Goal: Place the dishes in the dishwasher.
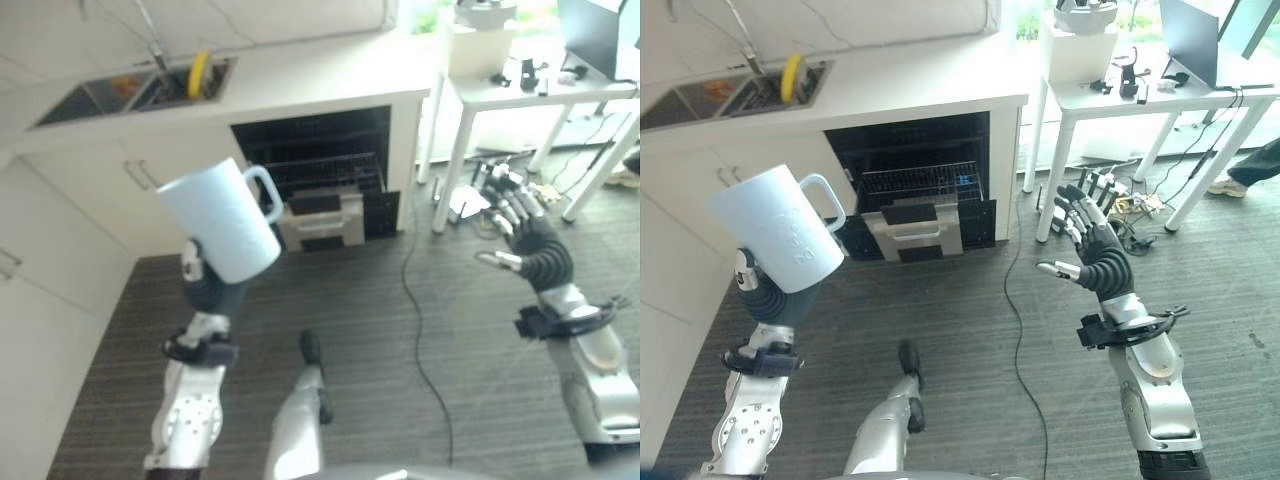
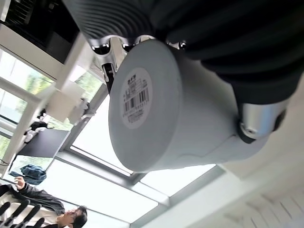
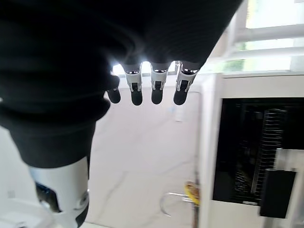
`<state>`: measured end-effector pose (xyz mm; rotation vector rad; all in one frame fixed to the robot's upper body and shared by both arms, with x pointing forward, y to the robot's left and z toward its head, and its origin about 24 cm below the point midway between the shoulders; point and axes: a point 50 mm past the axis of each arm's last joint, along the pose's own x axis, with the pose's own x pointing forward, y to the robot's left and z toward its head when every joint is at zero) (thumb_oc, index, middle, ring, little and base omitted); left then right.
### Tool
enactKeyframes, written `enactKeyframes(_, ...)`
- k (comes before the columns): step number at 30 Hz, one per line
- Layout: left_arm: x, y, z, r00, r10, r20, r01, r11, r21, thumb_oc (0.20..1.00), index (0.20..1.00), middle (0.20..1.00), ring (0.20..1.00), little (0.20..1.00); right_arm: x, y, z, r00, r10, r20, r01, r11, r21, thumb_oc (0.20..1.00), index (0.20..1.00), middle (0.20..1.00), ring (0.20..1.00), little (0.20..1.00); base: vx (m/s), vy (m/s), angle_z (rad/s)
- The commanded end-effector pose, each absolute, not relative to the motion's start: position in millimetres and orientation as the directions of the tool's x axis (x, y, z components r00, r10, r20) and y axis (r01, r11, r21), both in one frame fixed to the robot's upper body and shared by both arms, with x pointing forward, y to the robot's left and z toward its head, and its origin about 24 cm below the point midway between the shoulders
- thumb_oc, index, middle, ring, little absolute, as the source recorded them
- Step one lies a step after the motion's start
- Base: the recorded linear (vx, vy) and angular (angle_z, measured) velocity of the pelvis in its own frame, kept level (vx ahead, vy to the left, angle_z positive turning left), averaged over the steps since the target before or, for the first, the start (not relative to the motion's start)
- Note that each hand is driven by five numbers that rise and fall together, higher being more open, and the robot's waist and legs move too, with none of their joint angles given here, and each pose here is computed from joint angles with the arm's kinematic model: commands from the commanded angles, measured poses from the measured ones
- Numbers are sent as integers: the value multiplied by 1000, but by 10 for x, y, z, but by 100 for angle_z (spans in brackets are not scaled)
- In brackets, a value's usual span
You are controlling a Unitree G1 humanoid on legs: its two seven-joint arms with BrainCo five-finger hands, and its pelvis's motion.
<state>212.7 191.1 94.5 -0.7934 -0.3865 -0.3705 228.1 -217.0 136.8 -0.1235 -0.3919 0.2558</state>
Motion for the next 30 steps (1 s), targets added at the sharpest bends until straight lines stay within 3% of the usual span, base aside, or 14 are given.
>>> enactKeyframes(1,2126,1974,1419,722,-196,664,599,657,-458,200,200,200,200,200,2172,-2071,1753,779,352,518,-279,936,-216,1000,1000,1000,1000,1000,286,324,-18)
enactKeyframes(5,2204,1955,1523,711,-232,663,614,664,-426,200,200,200,200,200,2127,-2068,1742,783,325,530,-262,946,-192,1000,1000,1000,1000,1000,221,232,-62)
enactKeyframes(15,2245,1866,1611,691,-309,653,648,666,-370,200,200,200,200,200,2167,-1966,1691,789,279,548,-238,960,-145,1000,1000,1000,1000,1000,160,193,54)
enactKeyframes(30,2298,1786,1666,689,-299,660,647,665,-373,200,200,200,200,200,2254,-1951,1733,802,270,533,-221,963,-155,1000,1000,1000,1000,1000,45,-104,2)
